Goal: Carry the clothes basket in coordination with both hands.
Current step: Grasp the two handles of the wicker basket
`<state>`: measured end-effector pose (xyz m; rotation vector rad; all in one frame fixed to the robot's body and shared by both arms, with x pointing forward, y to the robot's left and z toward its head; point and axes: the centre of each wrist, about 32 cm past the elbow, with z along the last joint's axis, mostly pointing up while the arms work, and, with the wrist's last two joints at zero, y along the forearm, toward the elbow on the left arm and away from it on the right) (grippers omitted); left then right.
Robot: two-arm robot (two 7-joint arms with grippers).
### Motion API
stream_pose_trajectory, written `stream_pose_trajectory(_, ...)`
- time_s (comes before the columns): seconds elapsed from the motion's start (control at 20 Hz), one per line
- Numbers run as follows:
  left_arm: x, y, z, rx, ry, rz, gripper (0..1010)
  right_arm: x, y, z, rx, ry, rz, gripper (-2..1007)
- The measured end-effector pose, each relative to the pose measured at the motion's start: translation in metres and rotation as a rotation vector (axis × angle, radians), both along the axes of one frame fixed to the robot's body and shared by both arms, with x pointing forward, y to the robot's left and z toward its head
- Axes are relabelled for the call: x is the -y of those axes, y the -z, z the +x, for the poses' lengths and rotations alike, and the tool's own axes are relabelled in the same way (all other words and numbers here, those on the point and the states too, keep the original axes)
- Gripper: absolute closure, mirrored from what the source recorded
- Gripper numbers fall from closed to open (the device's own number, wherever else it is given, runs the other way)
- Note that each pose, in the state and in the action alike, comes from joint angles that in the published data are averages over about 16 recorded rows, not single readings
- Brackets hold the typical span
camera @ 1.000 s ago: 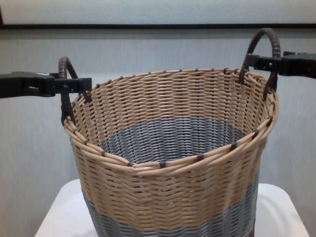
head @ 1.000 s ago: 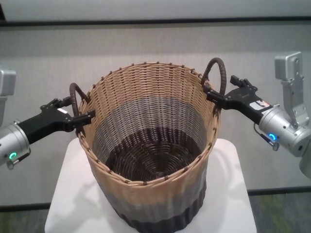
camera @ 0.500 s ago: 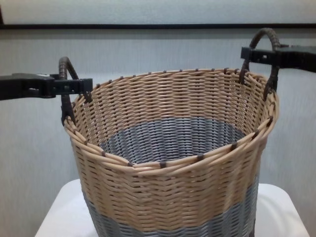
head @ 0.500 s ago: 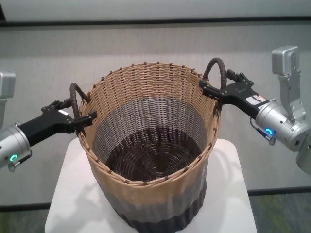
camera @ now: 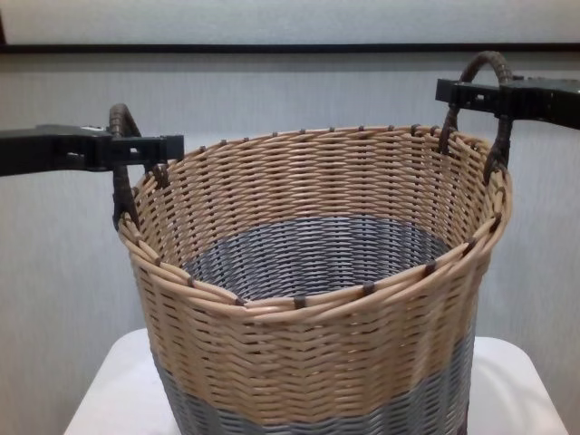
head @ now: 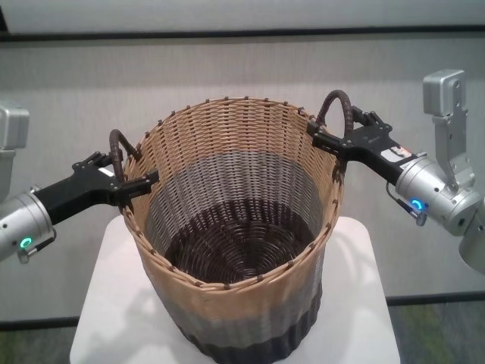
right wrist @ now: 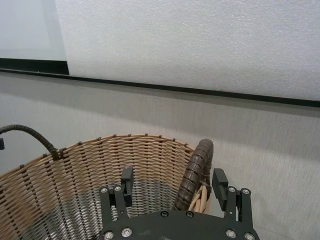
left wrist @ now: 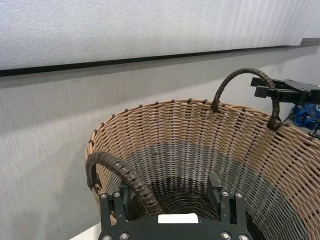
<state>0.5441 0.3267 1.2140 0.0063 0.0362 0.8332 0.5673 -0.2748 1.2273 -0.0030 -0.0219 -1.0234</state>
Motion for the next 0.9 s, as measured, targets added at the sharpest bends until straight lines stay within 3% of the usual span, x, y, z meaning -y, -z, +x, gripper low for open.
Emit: stream_pose_trajectory(0.9, 0.0000, -0.0003, -0.0002, 0.002, -0.008, 0.005, 10, -0.0002, 0.0000, -0.0003, 0.002, 0.006, -0.005, 2)
